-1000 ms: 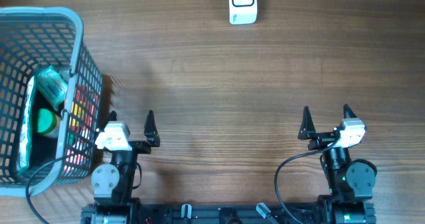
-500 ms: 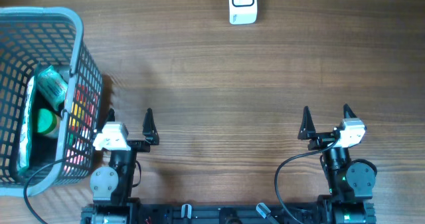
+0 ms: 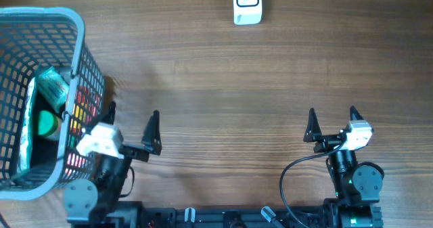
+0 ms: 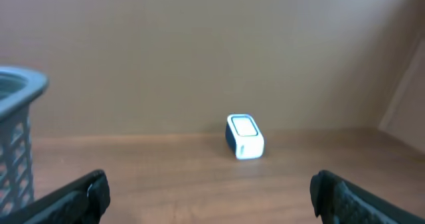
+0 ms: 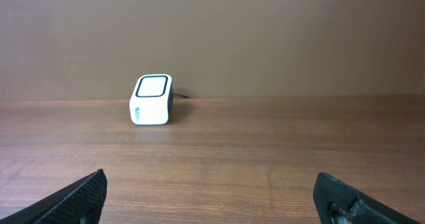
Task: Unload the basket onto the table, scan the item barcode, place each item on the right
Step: 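Reach the left gripper into the basket and grasp the green 3M glove pack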
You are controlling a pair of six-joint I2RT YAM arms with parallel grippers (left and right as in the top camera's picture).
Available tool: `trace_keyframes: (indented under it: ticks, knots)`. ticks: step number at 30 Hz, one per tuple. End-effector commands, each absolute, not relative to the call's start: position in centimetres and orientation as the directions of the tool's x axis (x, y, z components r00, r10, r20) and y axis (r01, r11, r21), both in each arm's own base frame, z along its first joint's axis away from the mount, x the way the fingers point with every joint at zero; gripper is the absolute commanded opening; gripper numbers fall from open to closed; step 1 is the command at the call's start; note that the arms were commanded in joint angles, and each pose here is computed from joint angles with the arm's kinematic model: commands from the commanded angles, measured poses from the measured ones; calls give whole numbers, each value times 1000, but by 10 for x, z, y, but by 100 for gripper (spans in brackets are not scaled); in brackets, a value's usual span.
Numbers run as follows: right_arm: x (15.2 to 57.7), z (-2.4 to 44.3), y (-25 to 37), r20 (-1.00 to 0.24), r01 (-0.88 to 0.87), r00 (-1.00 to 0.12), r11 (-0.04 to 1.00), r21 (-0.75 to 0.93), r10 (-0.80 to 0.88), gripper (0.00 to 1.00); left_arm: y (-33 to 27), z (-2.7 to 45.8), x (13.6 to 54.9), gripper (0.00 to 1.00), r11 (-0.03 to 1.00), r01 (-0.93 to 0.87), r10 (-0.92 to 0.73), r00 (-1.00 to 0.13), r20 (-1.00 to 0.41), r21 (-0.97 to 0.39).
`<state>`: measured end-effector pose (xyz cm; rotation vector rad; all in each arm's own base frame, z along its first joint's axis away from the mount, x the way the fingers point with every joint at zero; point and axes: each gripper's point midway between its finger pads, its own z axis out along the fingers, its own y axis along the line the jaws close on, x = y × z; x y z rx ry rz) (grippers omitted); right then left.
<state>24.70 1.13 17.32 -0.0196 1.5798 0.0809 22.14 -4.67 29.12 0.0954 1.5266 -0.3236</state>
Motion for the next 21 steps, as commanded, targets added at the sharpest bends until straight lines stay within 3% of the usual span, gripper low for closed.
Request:
trace_keyframes:
  ticks: [1, 8, 13, 17, 21]
  knots:
    - [247, 174, 13, -1000, -72, -4, 997, 27, 26, 100, -50, 328, 228, 100, 949, 279, -144, -36, -989, -148]
    - [247, 174, 13, -1000, -72, -4, 997, 26, 26, 100, -24, 395, 269, 100, 986, 90, -110, -289, -951, -141]
    - [247, 174, 13, -1000, -72, -4, 997, 26, 26, 100, -21, 376, 289, 100, 990, 60, -91, -414, -906, -127]
    - [247, 174, 13, -1000, -72, -4, 997, 26, 26, 100, -3, 392, 299, 100, 995, -33, -98, -334, -938, -92]
    - [247, 174, 13, -1000, -72, -4, 997, 26, 26, 100, 63, 405, 301, 100, 921, -377, -208, -256, -944, -101]
